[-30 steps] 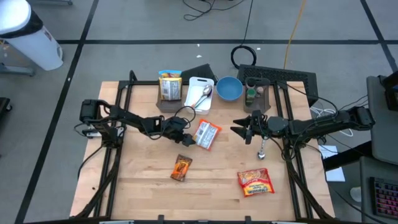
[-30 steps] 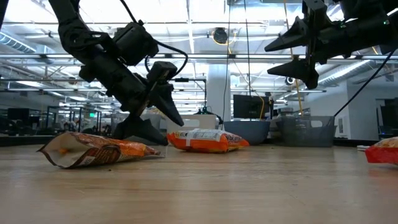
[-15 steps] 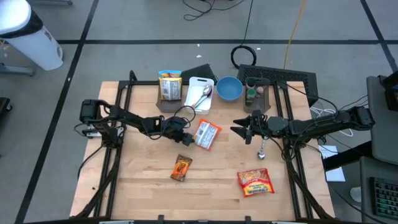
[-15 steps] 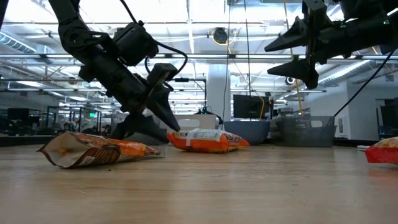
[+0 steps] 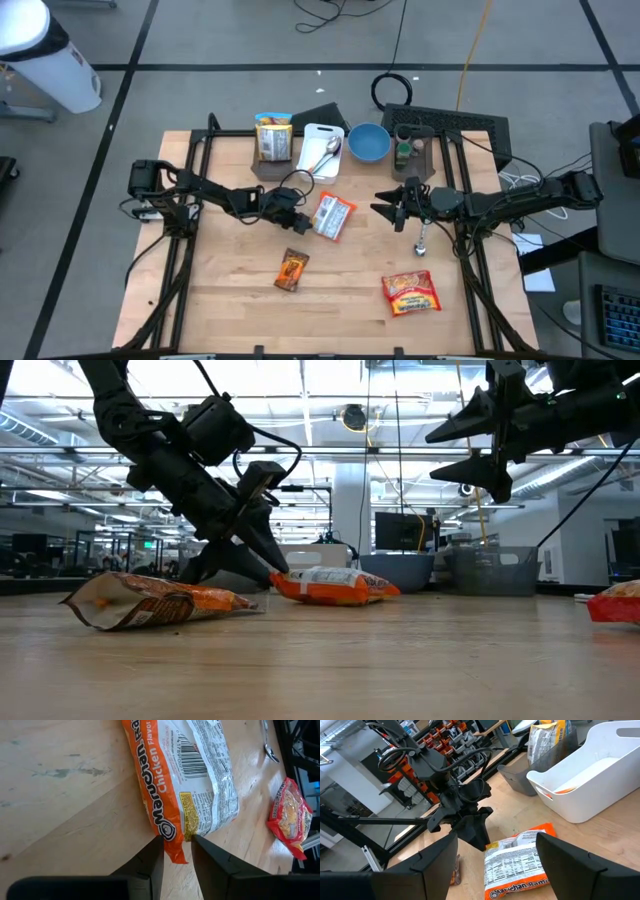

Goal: Pick & Place Food Item
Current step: Put the orange noodle pack into the left black bin

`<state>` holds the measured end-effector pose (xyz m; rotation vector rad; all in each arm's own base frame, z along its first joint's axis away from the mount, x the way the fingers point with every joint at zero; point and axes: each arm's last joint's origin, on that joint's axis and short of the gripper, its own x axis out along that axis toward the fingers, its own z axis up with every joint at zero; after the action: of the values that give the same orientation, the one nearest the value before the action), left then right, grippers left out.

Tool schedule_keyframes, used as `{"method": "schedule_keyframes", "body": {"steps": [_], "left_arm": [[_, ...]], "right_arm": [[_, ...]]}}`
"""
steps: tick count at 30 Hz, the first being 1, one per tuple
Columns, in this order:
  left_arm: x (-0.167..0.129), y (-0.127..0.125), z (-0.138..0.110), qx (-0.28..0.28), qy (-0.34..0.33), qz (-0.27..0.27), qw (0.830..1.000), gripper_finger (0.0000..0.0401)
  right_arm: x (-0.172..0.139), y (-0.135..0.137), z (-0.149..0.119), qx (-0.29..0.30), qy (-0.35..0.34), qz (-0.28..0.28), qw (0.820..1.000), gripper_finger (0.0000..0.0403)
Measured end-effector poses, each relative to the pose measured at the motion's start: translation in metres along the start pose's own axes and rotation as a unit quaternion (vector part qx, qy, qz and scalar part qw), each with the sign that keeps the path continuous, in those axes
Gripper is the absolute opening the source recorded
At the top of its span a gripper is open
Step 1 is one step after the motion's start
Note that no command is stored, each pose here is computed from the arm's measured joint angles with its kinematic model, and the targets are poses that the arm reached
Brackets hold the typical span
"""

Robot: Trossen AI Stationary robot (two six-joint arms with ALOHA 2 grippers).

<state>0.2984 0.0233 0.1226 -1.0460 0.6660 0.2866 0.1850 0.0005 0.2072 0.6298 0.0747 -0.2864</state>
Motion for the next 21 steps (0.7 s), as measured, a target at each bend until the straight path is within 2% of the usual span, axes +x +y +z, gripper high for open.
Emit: {"method": "schedule_keyframes", "body": {"steps": [10, 13, 18, 21], "left_arm": [[-0.0001, 0.0014, -0.0012, -0.001, 0.008, 0.005, 1.000, 0.0097], [-0.0001, 0.0013, -0.0013, 0.000, 0.010, 0.004, 1.000, 0.0075], [-0.0001, 0.0012, -0.0013, 0.000, 0.010, 0.004, 1.000, 0.0010], [-0.0001, 0.0012, -0.0013, -0.002, 0.010, 0.004, 1.000, 0.0009]], "right_arm": [[0.0000, 0.0001, 0.0001, 0.000, 0.000, 0.000, 1.000, 0.0263], [0.0000, 0.0001, 0.0001, 0.000, 0.000, 0.000, 1.000, 0.0263], [0.0000, 0.0001, 0.0001, 0.002, 0.000, 0.000, 1.000, 0.0263], [0.0000, 0.0001, 0.0001, 0.002, 0.000, 0.000, 1.000, 0.0263]]}}
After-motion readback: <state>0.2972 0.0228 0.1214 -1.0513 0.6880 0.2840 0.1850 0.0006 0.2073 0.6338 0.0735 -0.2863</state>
